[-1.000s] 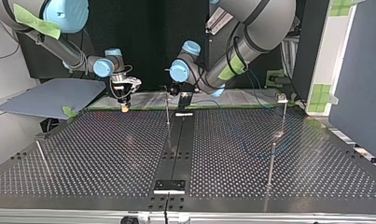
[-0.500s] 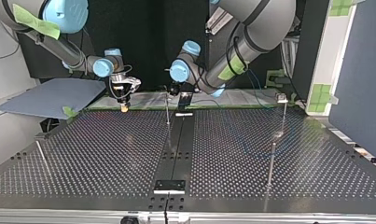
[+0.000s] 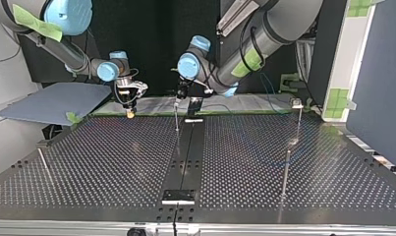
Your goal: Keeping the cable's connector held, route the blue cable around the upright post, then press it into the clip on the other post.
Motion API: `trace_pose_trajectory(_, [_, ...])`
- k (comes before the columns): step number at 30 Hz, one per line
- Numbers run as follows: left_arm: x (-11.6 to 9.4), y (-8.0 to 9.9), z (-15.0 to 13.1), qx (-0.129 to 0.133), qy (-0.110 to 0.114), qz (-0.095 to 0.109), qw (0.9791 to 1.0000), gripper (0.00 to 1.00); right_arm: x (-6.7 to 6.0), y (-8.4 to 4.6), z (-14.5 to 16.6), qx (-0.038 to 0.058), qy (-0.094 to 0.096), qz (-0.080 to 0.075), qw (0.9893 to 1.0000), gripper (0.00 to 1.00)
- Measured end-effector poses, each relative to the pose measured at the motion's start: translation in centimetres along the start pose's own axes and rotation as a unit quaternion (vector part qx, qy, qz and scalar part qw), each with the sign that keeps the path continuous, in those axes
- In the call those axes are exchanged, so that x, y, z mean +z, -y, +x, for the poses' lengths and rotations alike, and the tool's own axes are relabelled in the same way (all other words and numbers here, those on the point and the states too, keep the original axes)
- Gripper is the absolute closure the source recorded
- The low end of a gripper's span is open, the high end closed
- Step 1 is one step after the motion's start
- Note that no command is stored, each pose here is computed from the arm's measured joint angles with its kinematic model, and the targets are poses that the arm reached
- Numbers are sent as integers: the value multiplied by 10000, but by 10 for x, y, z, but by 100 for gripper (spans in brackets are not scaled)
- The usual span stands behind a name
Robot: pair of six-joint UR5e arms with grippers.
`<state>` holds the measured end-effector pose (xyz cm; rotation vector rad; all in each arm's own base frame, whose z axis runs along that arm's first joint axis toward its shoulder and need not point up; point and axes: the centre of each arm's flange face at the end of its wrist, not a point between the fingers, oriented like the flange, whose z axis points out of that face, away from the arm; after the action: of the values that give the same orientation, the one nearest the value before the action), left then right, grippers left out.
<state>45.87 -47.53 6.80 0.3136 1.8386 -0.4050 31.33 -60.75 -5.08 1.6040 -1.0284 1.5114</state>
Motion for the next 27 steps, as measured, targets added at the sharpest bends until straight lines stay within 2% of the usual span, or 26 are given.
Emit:
trace_pose_trajectory(5, [-15,-2,-16,-287,287,-106,9991,0,0,-1,0,0,3,-11,10000,100])
trace_pose_trajectory(8, [-23,-7,-26,-477,466,-208,9976,0,0,-1,0,0,4,-8,10000,100])
trace_pose_trajectory(11, [-31,-12,-35,-662,642,-322,9952,0,0,0,0,2,4,-2,10000,100])
trace_pose_trajectory(15, [-45,-15,-47,-899,882,-426,9911,0,0,-1,0,3,5,-1,10000,100])
trace_pose_trajectory(19, [-56,-17,-57,-1005,1074,-426,9882,0,0,0,0,4,7,3,10000,100])
trace_pose_trajectory(27, [-84,-17,-76,-1058,1460,-332,9831,0,0,-1,0,16,9,1,10000,100])
